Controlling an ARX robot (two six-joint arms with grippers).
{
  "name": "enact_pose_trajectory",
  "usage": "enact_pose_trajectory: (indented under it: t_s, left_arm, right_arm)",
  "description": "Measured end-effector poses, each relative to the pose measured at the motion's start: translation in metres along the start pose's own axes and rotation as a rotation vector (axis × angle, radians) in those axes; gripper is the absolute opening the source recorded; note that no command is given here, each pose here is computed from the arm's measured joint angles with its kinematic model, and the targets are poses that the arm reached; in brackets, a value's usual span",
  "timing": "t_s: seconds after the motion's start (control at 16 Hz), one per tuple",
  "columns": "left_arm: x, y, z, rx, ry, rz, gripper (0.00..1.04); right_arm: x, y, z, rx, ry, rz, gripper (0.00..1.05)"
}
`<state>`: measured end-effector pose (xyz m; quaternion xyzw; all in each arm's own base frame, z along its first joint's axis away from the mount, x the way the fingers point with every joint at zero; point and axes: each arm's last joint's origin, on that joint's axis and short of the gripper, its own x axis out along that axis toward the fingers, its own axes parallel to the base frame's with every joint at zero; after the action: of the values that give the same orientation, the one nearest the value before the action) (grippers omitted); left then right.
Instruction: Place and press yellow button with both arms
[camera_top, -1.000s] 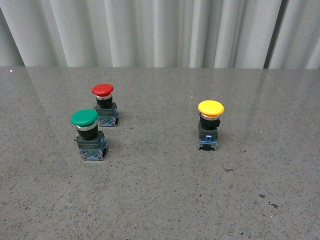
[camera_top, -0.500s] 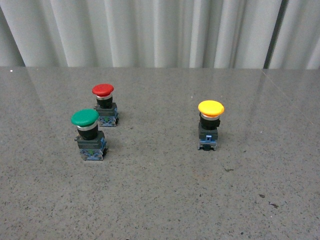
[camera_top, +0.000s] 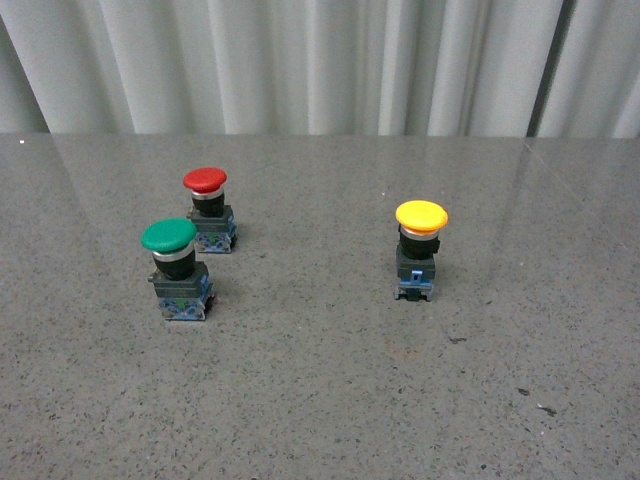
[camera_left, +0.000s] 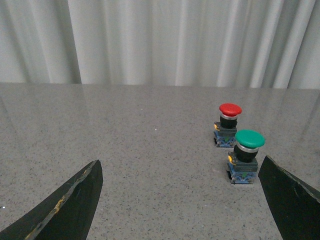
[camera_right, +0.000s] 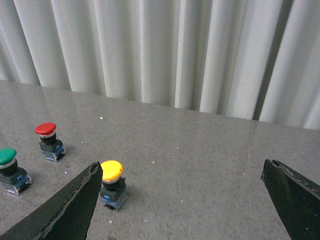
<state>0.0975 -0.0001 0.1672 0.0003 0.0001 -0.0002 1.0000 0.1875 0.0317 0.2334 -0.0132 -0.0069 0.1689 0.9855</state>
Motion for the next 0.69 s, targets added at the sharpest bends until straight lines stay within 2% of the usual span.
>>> enact_pose_trajectory:
  t_s: [0.12, 0.38, 0.56, 0.69]
  left_arm:
    - [0.0, 0.0, 0.0, 0.0, 0.0, 0.0, 0.98]
    - [0.0, 0.0, 0.0, 0.0, 0.0, 0.0, 0.98]
    - [0.0, 0.0, 0.0, 0.0, 0.0, 0.0, 0.98]
    - [0.0, 0.0, 0.0, 0.0, 0.0, 0.0, 0.98]
  right_arm:
    - [0.044, 0.005, 0.013, -0.004, 0.022, 0.057, 0.98]
    - [0.126, 0.019, 0.001, 0.019, 0.207, 0.134, 0.98]
    - [0.15, 0.035, -0.006, 0.005, 0.305, 0.174, 0.98]
    - [0.151, 0.043, -0.009, -0.008, 0.336, 0.199, 0.79]
